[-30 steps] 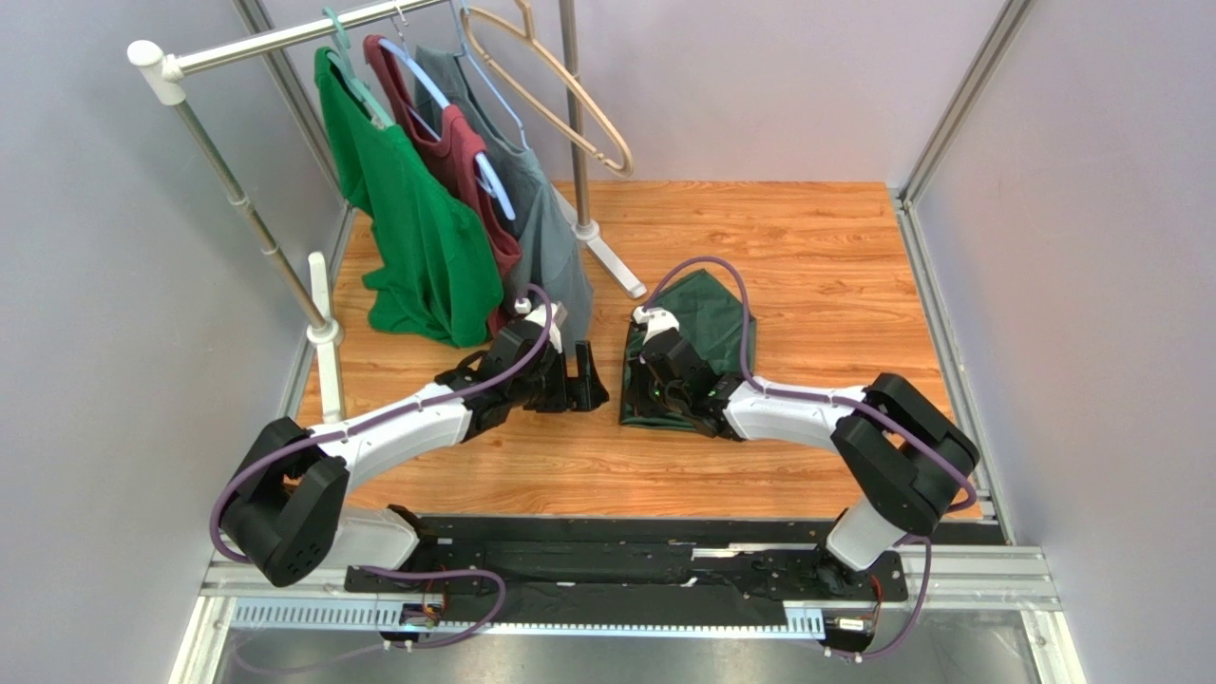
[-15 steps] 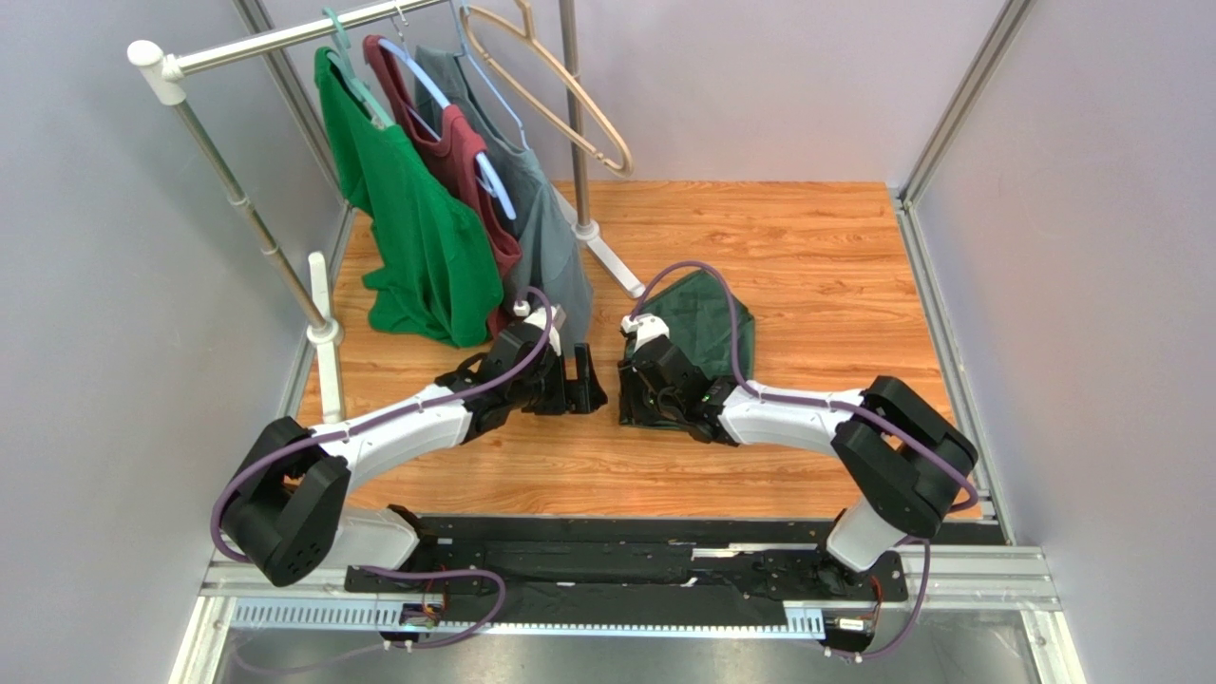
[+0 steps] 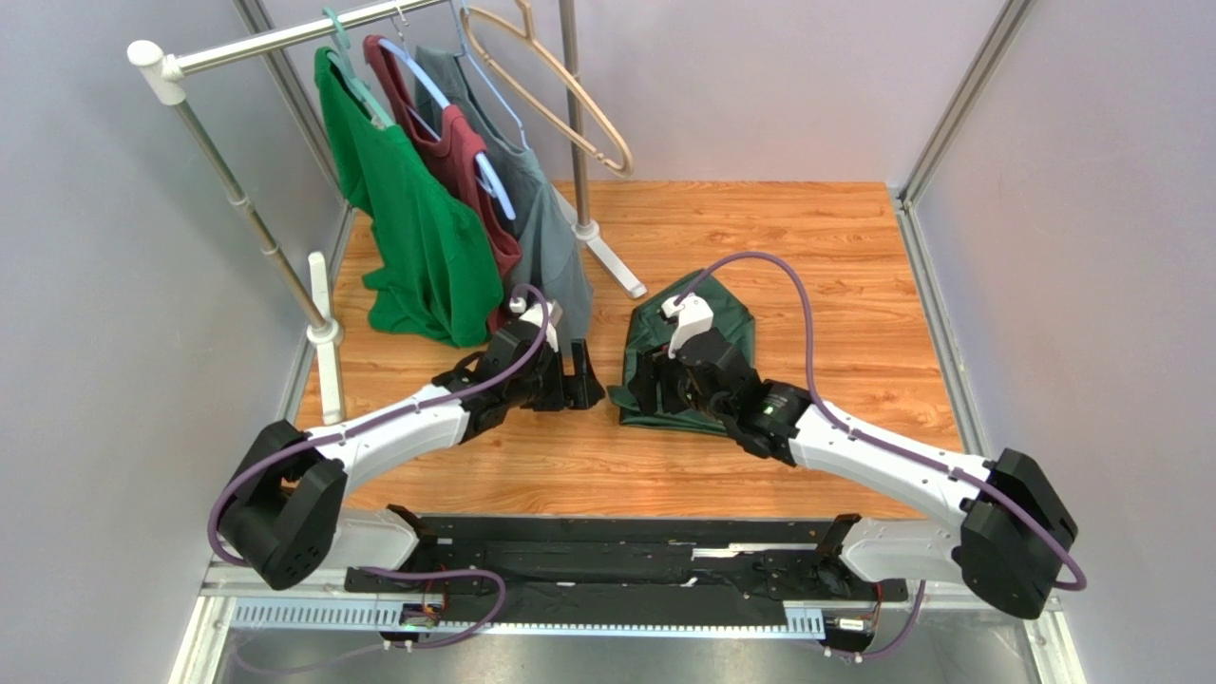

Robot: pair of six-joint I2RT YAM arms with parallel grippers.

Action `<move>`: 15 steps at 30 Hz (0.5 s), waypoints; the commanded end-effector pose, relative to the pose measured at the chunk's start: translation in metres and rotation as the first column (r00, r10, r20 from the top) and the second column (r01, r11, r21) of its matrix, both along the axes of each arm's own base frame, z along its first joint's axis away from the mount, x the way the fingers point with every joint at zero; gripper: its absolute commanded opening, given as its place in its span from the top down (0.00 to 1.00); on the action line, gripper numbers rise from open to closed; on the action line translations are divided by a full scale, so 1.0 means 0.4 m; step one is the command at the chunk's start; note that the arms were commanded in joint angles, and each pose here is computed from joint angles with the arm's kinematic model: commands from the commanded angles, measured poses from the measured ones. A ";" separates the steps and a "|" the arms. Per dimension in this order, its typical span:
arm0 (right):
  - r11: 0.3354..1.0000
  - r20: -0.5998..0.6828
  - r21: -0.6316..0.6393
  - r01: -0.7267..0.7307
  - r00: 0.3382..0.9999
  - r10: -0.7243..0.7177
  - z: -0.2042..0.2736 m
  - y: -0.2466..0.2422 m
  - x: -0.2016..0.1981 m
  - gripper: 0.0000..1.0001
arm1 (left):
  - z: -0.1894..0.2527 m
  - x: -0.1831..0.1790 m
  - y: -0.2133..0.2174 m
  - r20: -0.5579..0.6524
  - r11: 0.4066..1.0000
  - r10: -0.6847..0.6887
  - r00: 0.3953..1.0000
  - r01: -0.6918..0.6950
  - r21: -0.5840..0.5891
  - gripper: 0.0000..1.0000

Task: Fold the napkin, place the utensils inside, and roll it up
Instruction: Fold the napkin

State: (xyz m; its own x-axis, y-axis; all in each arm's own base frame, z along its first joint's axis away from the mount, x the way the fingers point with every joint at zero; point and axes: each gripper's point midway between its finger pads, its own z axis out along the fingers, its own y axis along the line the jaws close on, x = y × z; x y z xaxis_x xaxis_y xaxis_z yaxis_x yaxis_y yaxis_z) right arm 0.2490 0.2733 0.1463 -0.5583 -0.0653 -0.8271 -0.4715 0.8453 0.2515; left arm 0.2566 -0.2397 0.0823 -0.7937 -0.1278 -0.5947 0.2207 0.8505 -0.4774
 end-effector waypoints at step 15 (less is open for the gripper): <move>0.930 -0.396 -0.138 0.341 0.842 -0.367 -0.251 -0.326 -0.031 0.27 | -0.015 0.121 -0.109 0.013 0.999 -0.039 0.999 0.040 -0.033 0.28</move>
